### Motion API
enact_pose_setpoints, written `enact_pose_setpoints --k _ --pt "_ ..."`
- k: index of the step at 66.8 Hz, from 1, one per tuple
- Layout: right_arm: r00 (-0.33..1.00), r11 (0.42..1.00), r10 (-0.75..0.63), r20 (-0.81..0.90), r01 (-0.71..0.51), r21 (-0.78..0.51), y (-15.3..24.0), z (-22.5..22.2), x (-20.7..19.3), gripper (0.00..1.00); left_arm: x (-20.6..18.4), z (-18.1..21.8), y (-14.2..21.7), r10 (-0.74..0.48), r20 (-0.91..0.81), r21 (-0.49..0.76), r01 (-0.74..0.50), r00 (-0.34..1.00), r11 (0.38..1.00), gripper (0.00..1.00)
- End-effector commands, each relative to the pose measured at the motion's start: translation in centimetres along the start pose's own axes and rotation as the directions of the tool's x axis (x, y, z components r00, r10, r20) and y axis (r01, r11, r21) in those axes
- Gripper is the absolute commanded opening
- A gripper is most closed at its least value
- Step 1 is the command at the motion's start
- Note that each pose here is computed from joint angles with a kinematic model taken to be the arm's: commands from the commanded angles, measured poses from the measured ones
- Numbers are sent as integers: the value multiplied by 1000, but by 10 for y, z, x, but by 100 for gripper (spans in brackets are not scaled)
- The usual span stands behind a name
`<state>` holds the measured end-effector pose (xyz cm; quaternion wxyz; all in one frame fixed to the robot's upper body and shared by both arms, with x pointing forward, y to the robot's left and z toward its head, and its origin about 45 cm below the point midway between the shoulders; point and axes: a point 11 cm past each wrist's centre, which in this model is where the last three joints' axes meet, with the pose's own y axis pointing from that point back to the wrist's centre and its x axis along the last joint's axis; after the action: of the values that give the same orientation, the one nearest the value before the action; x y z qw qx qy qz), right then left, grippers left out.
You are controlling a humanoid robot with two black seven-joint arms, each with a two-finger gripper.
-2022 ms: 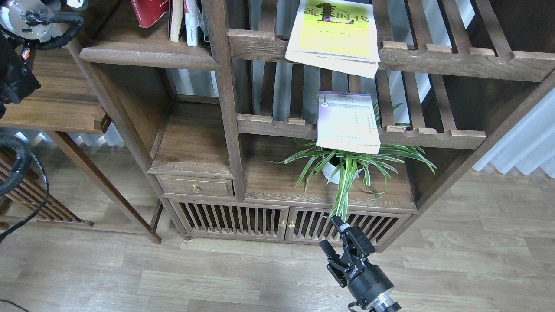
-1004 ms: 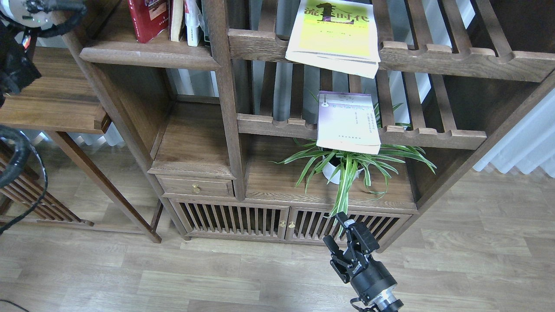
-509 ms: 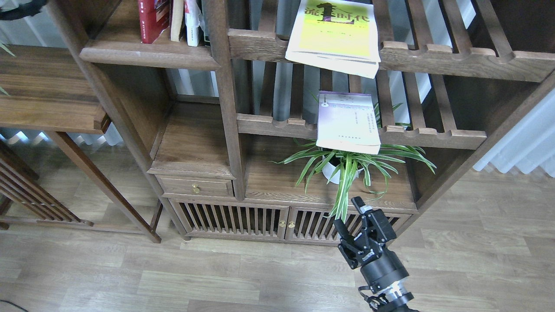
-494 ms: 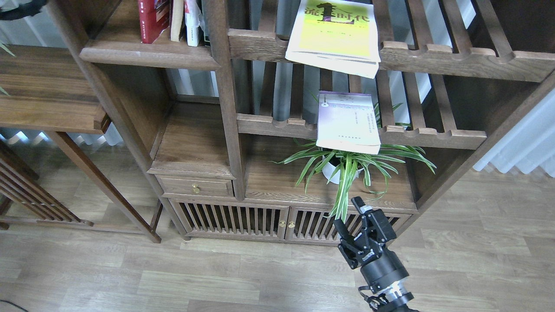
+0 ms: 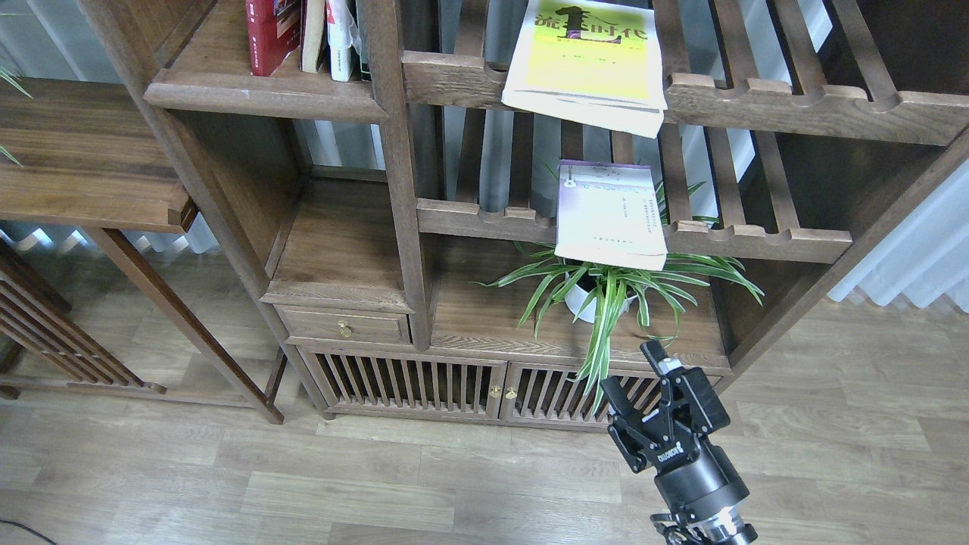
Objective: Organize books on shelf
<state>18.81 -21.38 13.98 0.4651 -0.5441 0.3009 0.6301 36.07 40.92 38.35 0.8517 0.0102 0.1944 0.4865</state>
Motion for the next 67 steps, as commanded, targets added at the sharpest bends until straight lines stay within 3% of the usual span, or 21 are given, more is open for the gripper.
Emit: enact_pose_setpoints --k 1,24,44,67 --pt "998 998 -61 -17 60 -33 -19 5 -14 98 12 -64 -9 11 -104 102 0 995 995 100" --pt "989 990 -128 -76 124 -60 -40 -4 -34 98 8 -133 -38 -19 -241 112 47 970 993 100" --pt "973 972 -214 -83 204 -114 -72 14 -52 98 23 -134 -33 25 -237 116 3 971 993 100" --pt "976 968 -207 -69 193 -162 -117 39 -68 98 48 -128 -20 99 -240 89 -80 966 993 100"
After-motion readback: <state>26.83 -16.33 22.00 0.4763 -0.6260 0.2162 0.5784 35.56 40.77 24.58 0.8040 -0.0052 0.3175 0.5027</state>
